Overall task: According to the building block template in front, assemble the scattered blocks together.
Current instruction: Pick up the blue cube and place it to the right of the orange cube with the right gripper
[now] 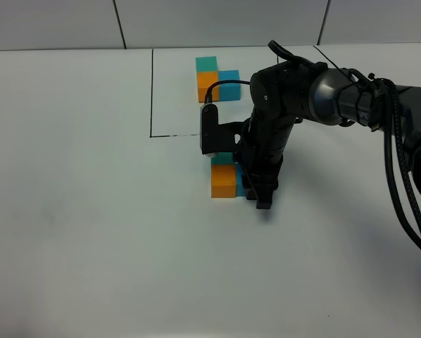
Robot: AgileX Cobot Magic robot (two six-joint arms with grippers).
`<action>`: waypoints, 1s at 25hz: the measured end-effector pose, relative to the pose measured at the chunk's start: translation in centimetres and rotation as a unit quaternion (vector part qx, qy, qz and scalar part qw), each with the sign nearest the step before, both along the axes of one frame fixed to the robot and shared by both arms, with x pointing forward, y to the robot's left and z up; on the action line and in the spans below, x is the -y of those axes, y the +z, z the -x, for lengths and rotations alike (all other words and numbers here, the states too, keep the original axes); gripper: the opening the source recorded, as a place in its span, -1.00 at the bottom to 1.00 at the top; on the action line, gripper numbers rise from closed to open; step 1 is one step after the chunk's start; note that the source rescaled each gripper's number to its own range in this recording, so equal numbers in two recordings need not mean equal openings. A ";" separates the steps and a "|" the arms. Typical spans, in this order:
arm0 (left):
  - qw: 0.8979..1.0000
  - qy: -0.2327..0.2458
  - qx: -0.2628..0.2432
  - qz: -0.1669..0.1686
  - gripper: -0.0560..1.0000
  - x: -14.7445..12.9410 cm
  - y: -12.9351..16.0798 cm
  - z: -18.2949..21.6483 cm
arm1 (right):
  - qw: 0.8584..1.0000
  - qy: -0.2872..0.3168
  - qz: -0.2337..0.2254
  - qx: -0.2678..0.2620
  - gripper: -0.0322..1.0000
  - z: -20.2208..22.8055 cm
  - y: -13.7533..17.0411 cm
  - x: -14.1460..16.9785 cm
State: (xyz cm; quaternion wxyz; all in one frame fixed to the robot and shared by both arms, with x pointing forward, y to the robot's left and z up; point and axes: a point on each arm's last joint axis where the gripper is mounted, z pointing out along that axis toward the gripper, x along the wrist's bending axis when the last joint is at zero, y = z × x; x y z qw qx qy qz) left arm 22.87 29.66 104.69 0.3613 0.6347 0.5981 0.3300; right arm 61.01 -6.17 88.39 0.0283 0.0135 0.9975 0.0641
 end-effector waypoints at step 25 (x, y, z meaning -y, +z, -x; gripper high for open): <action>1.000 0.000 0.000 0.000 0.44 0.0 0.0 0.0 | 0.999 -0.033 -0.008 0.003 0.96 0.3 1.0 -0.2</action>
